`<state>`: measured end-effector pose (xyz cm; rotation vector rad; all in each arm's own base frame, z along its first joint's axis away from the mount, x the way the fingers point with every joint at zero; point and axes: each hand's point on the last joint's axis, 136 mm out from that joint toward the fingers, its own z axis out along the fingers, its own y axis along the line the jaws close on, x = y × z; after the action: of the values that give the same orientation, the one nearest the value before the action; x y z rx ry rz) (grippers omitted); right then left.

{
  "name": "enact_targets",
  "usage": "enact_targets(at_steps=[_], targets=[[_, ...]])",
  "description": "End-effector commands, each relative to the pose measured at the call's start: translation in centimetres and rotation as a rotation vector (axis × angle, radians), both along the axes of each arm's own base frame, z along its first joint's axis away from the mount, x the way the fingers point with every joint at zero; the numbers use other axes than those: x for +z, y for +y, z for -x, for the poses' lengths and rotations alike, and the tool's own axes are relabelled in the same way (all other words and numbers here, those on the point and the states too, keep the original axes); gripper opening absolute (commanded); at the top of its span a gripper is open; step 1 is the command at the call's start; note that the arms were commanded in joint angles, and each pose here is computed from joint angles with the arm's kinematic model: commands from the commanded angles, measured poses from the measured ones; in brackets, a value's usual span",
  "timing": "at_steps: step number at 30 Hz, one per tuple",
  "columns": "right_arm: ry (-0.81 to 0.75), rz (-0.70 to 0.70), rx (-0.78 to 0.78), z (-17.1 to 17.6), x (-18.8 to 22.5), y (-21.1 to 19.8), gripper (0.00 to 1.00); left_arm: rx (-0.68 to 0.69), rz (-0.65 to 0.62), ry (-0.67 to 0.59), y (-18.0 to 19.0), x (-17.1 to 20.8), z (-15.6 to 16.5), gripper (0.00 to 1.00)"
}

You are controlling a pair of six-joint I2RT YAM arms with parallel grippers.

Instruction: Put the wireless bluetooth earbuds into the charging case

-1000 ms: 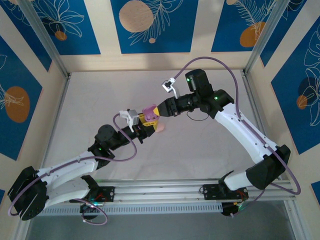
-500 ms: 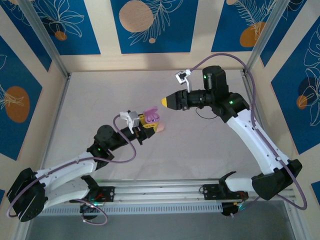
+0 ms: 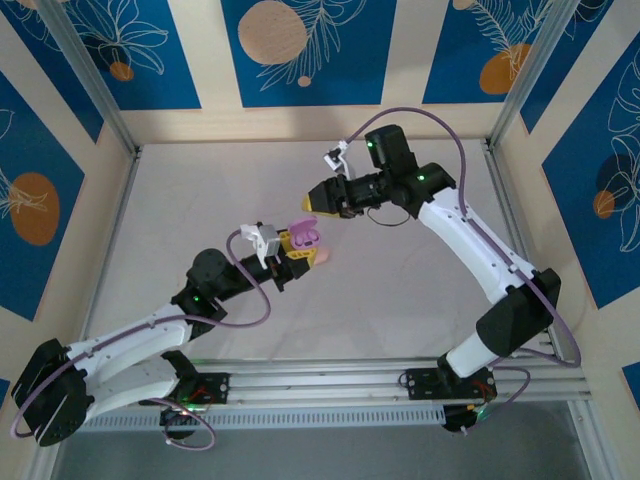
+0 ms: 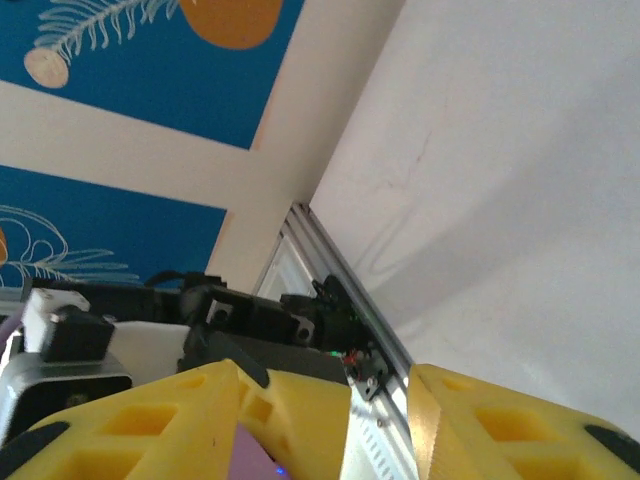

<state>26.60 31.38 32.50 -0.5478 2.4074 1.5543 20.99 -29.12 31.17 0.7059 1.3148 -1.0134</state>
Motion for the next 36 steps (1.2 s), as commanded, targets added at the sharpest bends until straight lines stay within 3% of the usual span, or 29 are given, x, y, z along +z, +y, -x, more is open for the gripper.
enact_targets(at_steps=[1, 11, 23, 36], targets=[[0.013, -0.021, 0.082, 2.4, 1.3, -0.3, 0.50, 0.000, 0.048, -0.074, 0.3, 2.8, 0.5, 0.25], [0.022, -0.099, 0.126, 4.4, 1.7, -1.5, 0.51, -0.001, 0.060, -0.073, 0.2, 3.2, 0.4, 0.25], [0.172, -0.193, 0.232, 6.1, 0.6, -0.7, 0.55, -0.031, 0.081, -0.064, -0.2, 3.6, 0.6, 0.25], [0.224, -0.236, 0.300, 6.5, 0.2, 0.2, 0.28, -0.034, 0.075, -0.048, -0.5, 3.3, 0.3, 0.27]])
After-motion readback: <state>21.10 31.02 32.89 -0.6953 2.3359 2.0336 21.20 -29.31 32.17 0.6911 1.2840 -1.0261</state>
